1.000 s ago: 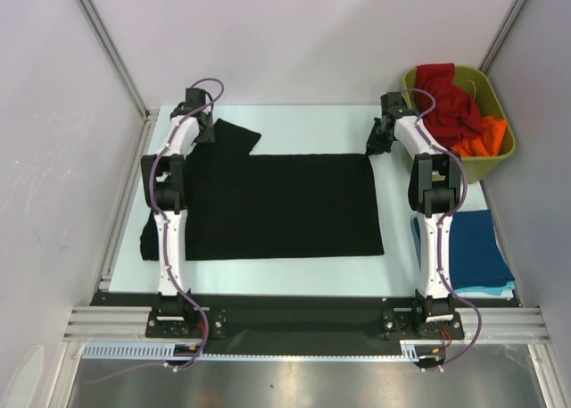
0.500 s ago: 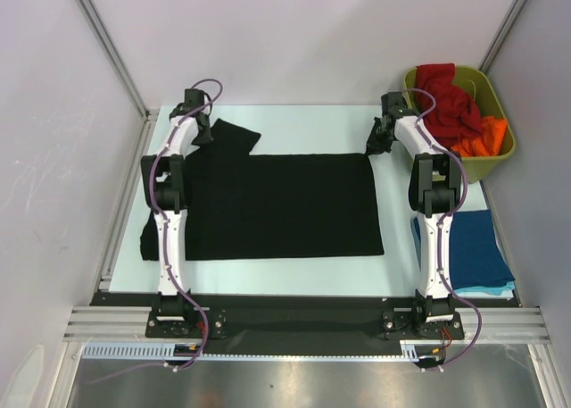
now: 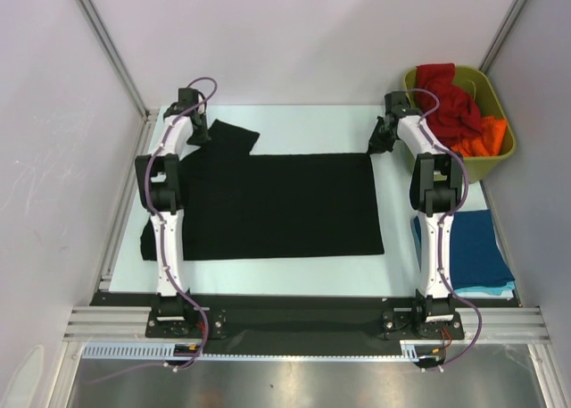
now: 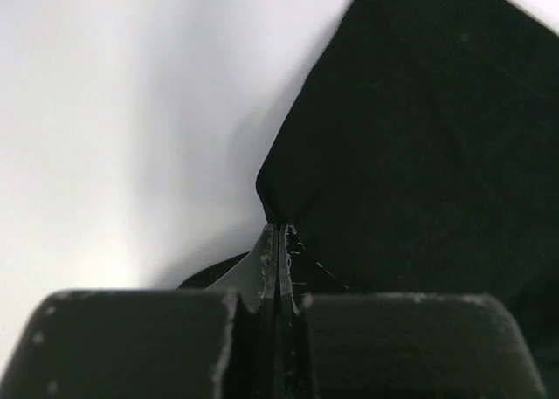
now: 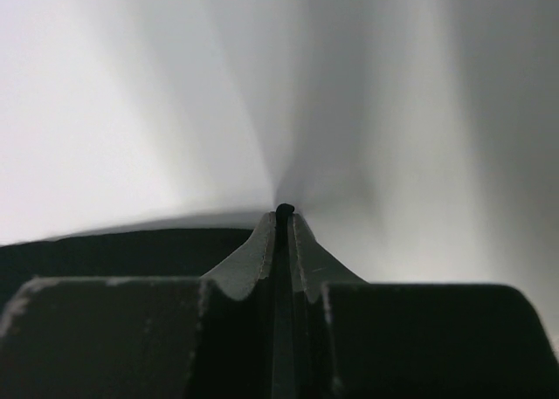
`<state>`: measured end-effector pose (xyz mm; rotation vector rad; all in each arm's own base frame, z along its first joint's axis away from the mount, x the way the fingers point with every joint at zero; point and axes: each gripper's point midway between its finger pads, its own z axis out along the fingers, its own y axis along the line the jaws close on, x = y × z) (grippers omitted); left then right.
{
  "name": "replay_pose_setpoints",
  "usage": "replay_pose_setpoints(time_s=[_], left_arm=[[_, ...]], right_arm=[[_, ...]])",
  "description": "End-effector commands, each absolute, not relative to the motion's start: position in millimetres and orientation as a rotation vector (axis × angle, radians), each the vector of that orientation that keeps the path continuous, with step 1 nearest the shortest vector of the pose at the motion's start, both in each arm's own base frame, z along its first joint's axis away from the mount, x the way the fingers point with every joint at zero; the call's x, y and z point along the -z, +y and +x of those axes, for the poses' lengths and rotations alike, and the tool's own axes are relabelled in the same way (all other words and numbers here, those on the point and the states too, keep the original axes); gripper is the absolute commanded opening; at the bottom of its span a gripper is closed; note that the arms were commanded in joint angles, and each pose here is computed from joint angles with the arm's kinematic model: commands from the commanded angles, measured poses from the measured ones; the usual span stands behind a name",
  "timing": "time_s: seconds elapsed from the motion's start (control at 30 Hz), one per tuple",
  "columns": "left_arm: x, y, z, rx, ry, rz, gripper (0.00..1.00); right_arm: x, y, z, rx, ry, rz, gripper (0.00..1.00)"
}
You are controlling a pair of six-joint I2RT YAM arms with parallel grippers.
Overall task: Fold and stack the t-shirts
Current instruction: Fold the tshirt
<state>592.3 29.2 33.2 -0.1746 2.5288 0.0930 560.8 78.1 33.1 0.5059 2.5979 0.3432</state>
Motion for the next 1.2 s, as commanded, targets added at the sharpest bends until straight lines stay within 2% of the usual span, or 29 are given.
replay_pose_setpoints(time_s=[0.0, 0.53, 0.67, 1.17], left_arm=[[-118.9, 19.2, 598.5, -0.039, 2.37, -0.171, 0.0], [-192.1, 25.0, 545.3, -0.097, 2.236, -0.263, 0.0], [-192.2, 25.6, 529.5, -0.103, 2.247, -0.267, 0.0], [-189.4, 47.9, 444.8, -0.255, 2.267, -0.383, 0.0]], right_arm=[[-62.0, 75.2, 578.6, -0.367, 2.515, 0.504, 0.0], [-94.7, 93.1, 554.7, -0.332, 2.515, 0.342, 0.0], [-108.3, 91.4, 542.7, -0.321, 2.508, 0.352, 0.0], [-97.1, 86.9, 478.9, -0.311, 2.606, 0.412, 0.0]])
